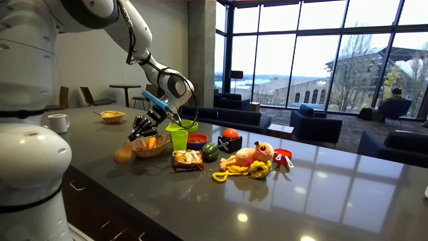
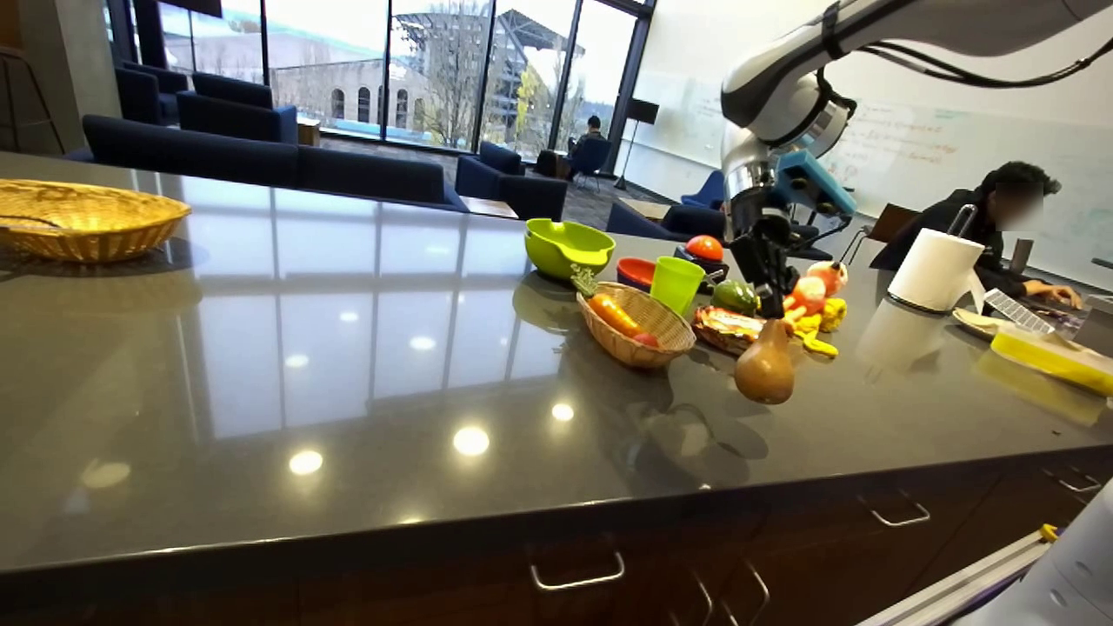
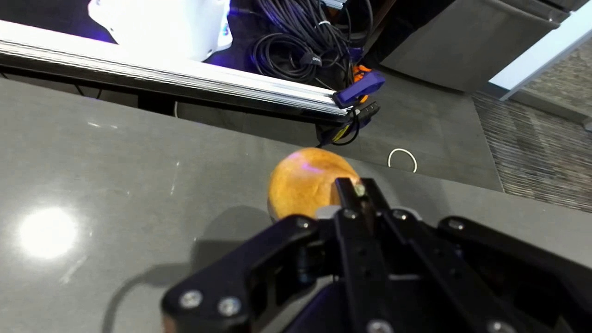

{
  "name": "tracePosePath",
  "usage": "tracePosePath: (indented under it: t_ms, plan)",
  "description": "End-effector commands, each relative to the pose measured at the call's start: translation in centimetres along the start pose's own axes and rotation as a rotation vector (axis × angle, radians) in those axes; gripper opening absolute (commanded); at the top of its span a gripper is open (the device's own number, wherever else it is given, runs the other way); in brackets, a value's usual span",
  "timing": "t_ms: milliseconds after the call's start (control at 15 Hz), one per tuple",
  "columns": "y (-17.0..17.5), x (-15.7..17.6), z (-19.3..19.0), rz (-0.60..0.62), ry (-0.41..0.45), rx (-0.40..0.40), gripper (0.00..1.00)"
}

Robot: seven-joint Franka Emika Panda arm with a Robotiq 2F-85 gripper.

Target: Move the pear to the left, then push them backwards

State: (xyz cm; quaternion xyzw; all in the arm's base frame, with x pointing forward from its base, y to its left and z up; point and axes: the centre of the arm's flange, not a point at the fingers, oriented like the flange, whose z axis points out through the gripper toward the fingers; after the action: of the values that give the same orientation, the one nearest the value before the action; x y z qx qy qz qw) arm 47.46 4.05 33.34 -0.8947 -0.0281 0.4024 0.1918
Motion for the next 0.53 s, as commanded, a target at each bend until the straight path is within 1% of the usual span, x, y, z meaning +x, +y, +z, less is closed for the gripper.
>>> tracePosePath:
  t_ms: [0,467]
  plan:
    - [0.0,1.0,-0.6,-0.060,0.012,0.028,0.02]
    - [0.9,3.6,-0.3,-0.136,0.020,0.044,0.02]
